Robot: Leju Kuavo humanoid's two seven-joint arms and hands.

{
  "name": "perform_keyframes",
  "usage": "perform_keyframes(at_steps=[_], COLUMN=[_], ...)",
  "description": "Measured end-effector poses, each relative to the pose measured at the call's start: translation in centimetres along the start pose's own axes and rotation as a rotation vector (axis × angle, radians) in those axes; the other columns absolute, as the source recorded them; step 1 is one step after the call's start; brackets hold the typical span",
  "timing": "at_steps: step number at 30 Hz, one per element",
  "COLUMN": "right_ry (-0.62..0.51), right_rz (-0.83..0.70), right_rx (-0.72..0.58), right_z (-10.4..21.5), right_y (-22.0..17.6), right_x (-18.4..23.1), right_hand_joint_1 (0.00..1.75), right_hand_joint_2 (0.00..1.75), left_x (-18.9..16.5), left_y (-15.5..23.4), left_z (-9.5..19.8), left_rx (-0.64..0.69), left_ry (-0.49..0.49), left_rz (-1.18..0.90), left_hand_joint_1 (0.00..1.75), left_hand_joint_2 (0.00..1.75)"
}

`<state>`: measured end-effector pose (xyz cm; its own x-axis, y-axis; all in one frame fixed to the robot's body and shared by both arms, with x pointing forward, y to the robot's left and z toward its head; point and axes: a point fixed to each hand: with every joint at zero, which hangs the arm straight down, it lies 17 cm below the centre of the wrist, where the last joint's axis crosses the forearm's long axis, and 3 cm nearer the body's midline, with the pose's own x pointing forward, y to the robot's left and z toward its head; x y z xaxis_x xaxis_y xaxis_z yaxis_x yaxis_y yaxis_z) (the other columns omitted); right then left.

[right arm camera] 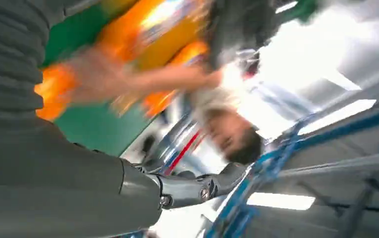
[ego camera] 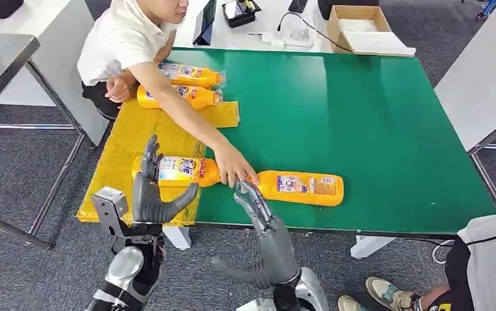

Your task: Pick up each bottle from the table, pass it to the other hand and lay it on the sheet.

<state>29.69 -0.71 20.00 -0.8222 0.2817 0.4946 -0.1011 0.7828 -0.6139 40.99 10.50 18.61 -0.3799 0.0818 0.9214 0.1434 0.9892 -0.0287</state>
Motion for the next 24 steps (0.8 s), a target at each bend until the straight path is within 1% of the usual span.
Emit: perform_keyframes(at_steps=[2,5,7,9,14,17,21,24], right_ry=[0.081,0.181,0.229,0.258,0.330,0.376,0.428,0.454], right_rz=[0.069,0.148,0.189,0.223,0.303,0.343,0.402,0.416], right_rx=[0.025,0.050,0.058,0.064,0.095,0.119,0.162,0.185], right_z=[2.3,5.1,6.3,6.7,7.2,7.7,9.2,10.1], right_y=[-0.7,-2.3,-3.6,-4.9,-7.2,-8.4,-9.2,-9.4], right_x=[-3.7,-8.9,-11.7,-13.9,-17.8,-20.2,-22.8,-23.9], right_hand_joint_1=[0.00,0.00,0.00,0.00,0.00,0.00,0.00,0.00], right_hand_joint_2=[1.75,1.75,1.75,1.75,1.75,1.75,1.75,1.75], left_x=[0.7,1.0,1.0,1.1,1.6,1.7,1.6,1.6], left_y=[-0.4,-1.1,-0.9,-0.8,-0.8,-1.0,-1.1,-1.2], left_z=[1.1,1.9,1.8,1.6,1.4,1.4,1.6,1.6], left_rx=[0.006,0.002,0.016,0.017,0.022,0.016,0.015,0.014], left_ry=[-0.030,-0.024,-0.024,-0.028,-0.062,-0.064,-0.060,-0.059], left_rz=[-0.070,-0.031,-0.035,-0.036,-0.084,-0.087,-0.085,-0.085], left_hand_joint_1=[0.00,0.00,0.00,0.00,0.00,0.00,0.00,0.00], left_hand_joint_2=[1.75,1.75,1.75,1.75,1.75,1.75,1.75,1.75])
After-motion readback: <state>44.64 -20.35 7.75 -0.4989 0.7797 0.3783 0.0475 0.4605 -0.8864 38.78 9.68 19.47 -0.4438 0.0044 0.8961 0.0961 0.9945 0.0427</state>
